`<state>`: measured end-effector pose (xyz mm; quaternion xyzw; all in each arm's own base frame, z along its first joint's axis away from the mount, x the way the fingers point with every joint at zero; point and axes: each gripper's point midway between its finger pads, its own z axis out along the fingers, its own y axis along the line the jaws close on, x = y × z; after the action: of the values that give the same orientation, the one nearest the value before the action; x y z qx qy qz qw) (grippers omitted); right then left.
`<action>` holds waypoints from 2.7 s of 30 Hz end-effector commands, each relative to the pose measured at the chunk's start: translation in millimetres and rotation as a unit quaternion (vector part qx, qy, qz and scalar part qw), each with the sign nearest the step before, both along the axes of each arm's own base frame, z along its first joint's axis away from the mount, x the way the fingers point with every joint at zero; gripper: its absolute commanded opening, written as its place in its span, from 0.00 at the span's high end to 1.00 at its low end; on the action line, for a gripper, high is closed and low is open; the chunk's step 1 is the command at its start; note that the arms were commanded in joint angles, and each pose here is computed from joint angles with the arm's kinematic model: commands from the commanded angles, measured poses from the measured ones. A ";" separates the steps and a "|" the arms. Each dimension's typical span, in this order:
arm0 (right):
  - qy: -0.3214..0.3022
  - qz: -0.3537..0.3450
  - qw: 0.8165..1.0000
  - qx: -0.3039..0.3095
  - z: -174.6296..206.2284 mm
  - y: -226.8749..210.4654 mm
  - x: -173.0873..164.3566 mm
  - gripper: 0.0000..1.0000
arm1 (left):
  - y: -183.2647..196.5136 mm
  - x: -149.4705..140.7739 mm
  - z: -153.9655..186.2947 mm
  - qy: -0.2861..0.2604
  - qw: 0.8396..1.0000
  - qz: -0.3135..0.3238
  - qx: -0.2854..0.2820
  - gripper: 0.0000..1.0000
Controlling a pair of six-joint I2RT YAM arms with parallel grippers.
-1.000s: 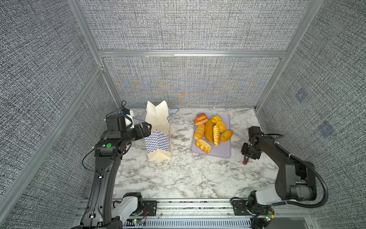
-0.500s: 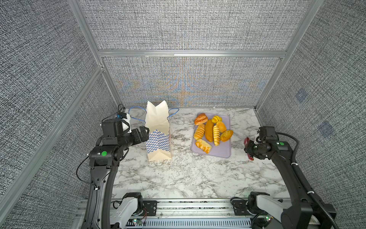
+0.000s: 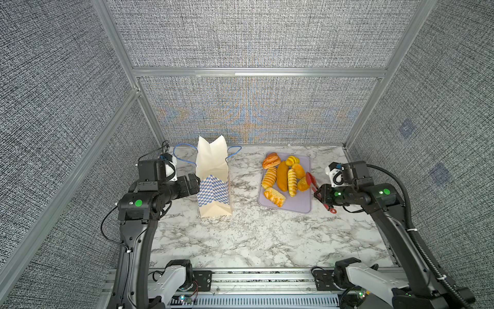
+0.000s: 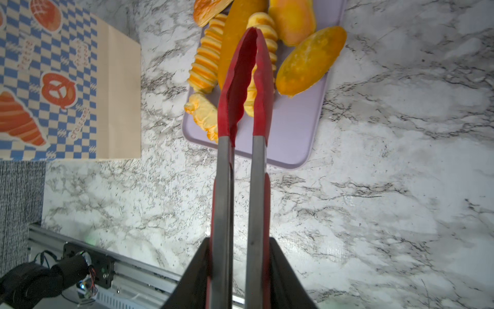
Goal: Pack bread into a paper bag
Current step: Pick up the pair of food tongs from the middle-right of the table, then move the paper bag to the middle-left of the table, then pick up the bread from the tray.
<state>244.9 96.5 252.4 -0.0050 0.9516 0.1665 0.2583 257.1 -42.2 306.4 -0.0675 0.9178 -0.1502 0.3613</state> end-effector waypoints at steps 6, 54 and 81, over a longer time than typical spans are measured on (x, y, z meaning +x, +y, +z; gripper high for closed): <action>0.011 0.077 0.997 -0.020 14.8 26.0 -16.9 0.67 | -9.1 1.0 -6.1 0.017 0.999 -0.013 -0.026 0.02; 0.041 0.075 0.994 -0.073 -30.9 18.6 10.4 0.57 | -56.0 60.1 -12.8 -0.006 0.985 -0.105 -0.137 1.00; 0.104 0.154 0.982 -0.036 -47.4 50.6 -9.0 0.50 | -39.6 29.2 -22.5 -0.027 0.989 -0.037 -0.138 1.00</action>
<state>248.6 145.4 208.0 -0.1282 0.9670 0.1635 0.1476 281.5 -86.8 279.7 -0.0658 0.8840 -0.2984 0.3538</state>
